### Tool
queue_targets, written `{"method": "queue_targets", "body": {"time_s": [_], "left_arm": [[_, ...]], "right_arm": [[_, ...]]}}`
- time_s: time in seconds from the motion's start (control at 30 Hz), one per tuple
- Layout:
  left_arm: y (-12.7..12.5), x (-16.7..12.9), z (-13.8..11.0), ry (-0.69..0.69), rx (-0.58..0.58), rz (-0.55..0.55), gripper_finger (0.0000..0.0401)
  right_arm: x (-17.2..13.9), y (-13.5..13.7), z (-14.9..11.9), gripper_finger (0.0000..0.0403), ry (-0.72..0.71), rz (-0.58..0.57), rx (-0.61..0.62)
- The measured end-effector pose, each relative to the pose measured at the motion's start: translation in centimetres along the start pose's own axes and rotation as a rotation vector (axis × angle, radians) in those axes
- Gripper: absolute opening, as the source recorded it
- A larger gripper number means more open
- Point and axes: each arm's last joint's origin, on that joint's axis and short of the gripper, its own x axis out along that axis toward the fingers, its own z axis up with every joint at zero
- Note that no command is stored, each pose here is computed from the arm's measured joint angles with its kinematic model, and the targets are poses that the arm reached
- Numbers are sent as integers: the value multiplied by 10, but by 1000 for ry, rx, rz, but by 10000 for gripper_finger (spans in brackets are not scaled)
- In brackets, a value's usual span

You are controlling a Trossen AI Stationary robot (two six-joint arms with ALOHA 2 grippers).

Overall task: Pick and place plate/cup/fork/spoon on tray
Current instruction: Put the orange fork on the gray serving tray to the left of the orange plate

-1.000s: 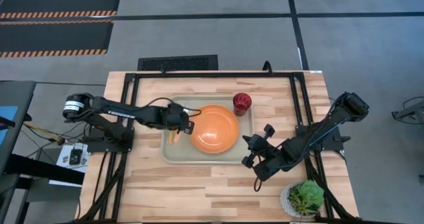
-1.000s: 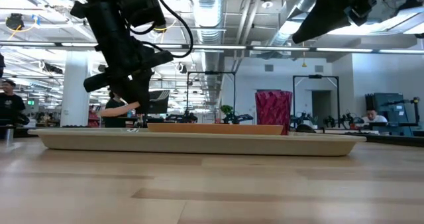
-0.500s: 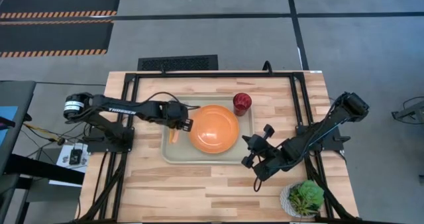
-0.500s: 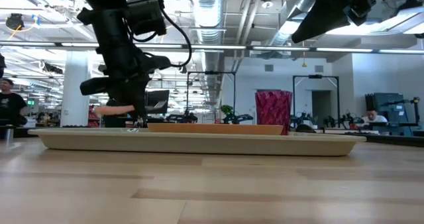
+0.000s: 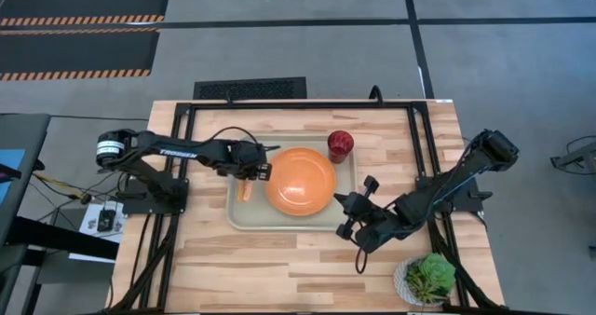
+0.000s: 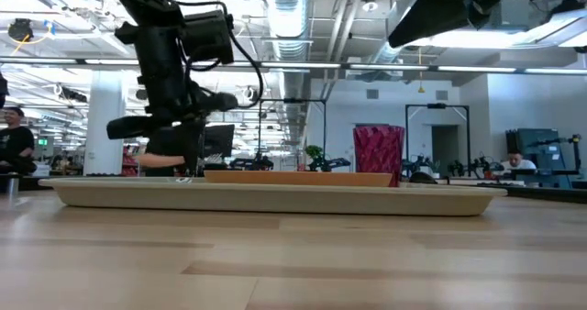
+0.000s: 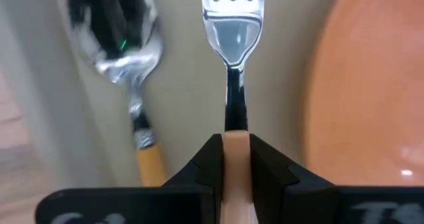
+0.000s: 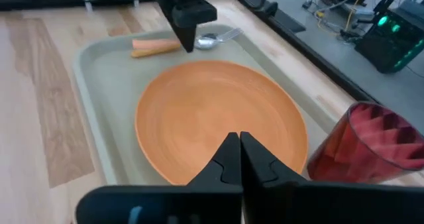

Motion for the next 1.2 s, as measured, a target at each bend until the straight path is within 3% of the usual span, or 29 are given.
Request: {"method": "queue_targets", "body": {"time_s": [0.3, 1.2], "left_arm": [[-11, 21, 6, 29, 27, 60, 36], [-11, 24, 6, -13, -12, 109, 54]], "right_arm": [[0, 0, 0, 3, 3, 4, -1], [0, 0, 0, 3, 5, 10, 5]]}}
